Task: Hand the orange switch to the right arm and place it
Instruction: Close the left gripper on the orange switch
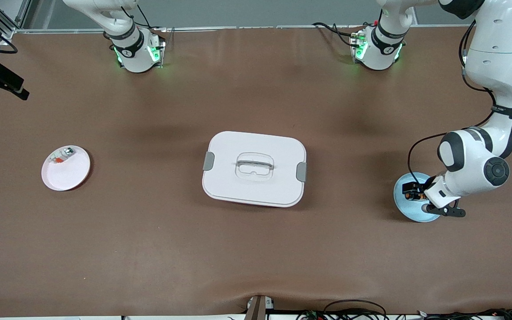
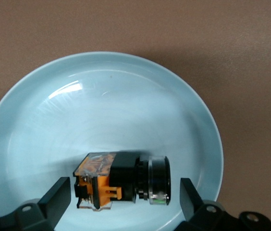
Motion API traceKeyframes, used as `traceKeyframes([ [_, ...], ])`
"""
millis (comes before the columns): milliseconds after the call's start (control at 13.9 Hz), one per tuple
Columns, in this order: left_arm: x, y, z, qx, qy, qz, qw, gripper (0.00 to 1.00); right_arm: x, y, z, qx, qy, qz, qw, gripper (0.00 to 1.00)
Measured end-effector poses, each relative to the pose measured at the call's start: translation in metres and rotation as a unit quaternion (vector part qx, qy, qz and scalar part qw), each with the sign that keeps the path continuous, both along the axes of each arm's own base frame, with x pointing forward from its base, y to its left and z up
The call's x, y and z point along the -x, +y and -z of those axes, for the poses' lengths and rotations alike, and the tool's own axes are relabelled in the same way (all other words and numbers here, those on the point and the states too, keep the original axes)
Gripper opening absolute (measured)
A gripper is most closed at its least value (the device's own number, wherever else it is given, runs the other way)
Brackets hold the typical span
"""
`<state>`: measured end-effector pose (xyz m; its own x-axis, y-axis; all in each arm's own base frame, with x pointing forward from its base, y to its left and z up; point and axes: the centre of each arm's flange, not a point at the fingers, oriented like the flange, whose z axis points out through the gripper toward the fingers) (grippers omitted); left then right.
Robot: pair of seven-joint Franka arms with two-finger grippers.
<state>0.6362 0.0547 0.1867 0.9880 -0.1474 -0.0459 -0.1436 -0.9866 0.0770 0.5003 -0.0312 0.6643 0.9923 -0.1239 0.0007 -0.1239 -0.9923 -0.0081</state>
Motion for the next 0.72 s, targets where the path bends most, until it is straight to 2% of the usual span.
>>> traceKeyframes([
  [216, 0.0001, 0.0013, 0.0000, 0.000, 0.000, -0.002, 1.000, 1.00, -0.0001, -0.0002, 0.0000, 0.000, 0.000, 0.000, 1.000, 1.00],
  [288, -0.0001, 0.0015, -0.0002, 0.000, 0.000, -0.003, 1.000, 0.93, -0.0001, 0.0000, -0.0001, 0.000, -0.001, 0.000, 1.000, 1.00],
  [432, -0.0005, 0.0018, -0.0007, 0.001, -0.001, -0.004, 1.000, 0.72, -0.0002, 0.0003, -0.0001, 0.000, -0.001, 0.000, 1.000, 1.00],
  [721, -0.0017, 0.0023, -0.0019, 0.001, -0.003, -0.008, 1.000, 0.72, -0.0008, 0.0007, -0.0006, 0.000, -0.003, -0.001, 1.000, 1.00],
])
